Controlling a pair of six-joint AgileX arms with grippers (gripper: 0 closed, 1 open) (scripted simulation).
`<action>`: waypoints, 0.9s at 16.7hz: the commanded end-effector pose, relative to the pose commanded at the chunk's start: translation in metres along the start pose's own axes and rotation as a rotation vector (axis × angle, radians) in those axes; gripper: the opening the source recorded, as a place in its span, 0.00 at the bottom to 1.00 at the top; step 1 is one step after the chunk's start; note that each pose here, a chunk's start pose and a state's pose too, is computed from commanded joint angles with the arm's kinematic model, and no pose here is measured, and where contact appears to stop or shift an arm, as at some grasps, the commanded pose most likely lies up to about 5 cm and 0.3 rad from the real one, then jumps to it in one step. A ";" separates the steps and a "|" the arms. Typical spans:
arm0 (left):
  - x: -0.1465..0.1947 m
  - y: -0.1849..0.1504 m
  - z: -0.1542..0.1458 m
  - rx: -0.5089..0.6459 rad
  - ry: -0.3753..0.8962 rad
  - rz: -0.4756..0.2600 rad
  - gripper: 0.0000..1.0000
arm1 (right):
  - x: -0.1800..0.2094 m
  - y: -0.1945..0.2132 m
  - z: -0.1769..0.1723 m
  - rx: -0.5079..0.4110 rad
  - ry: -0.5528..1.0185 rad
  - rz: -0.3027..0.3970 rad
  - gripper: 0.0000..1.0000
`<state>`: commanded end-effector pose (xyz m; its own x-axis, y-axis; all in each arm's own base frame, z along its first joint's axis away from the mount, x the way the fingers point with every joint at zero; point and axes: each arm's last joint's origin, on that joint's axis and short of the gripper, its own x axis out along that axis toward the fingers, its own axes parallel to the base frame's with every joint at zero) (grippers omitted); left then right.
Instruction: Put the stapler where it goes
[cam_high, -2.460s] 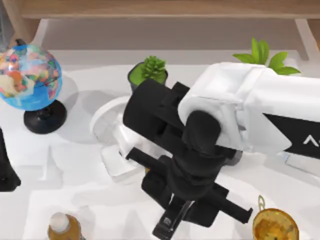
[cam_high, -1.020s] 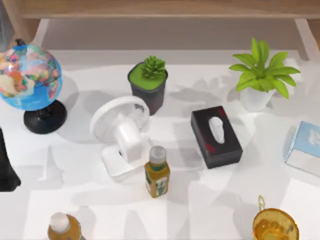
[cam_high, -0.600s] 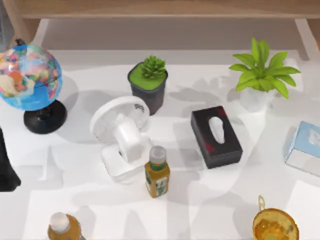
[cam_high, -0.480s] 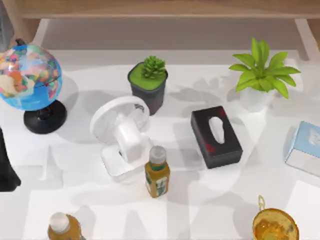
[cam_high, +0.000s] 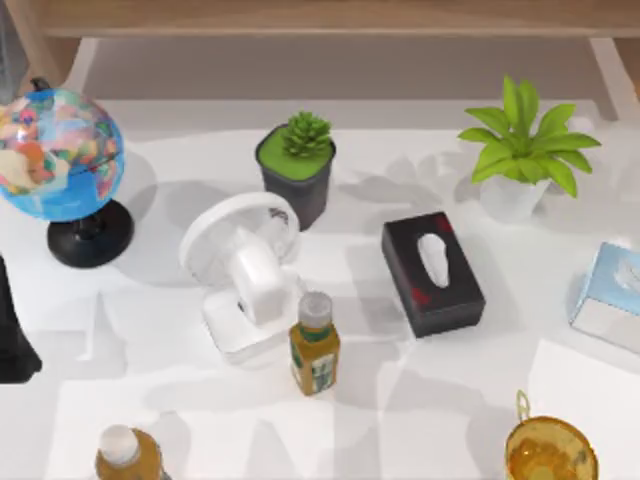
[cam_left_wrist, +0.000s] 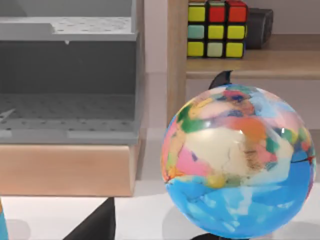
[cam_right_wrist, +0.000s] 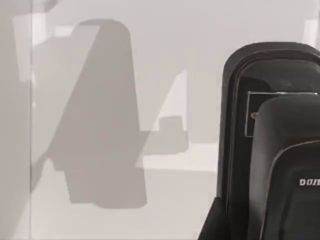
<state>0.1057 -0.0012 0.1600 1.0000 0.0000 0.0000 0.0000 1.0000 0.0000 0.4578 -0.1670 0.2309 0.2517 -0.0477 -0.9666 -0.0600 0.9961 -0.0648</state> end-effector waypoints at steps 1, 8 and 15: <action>0.000 0.000 0.000 0.000 0.000 0.000 1.00 | -0.012 0.002 0.002 -0.012 -0.026 -0.010 0.00; 0.000 0.000 0.000 0.000 0.000 0.000 1.00 | 0.019 -0.012 -0.005 0.027 0.012 0.023 0.00; 0.000 0.000 0.000 0.000 0.000 0.000 1.00 | 0.075 -0.015 -0.022 0.089 0.162 0.095 0.00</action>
<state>0.1057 -0.0012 0.1600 1.0000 0.0000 0.0000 0.0000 1.0000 0.0000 0.4565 -0.1872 0.1535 0.0895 0.0426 -0.9951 0.0112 0.9990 0.0438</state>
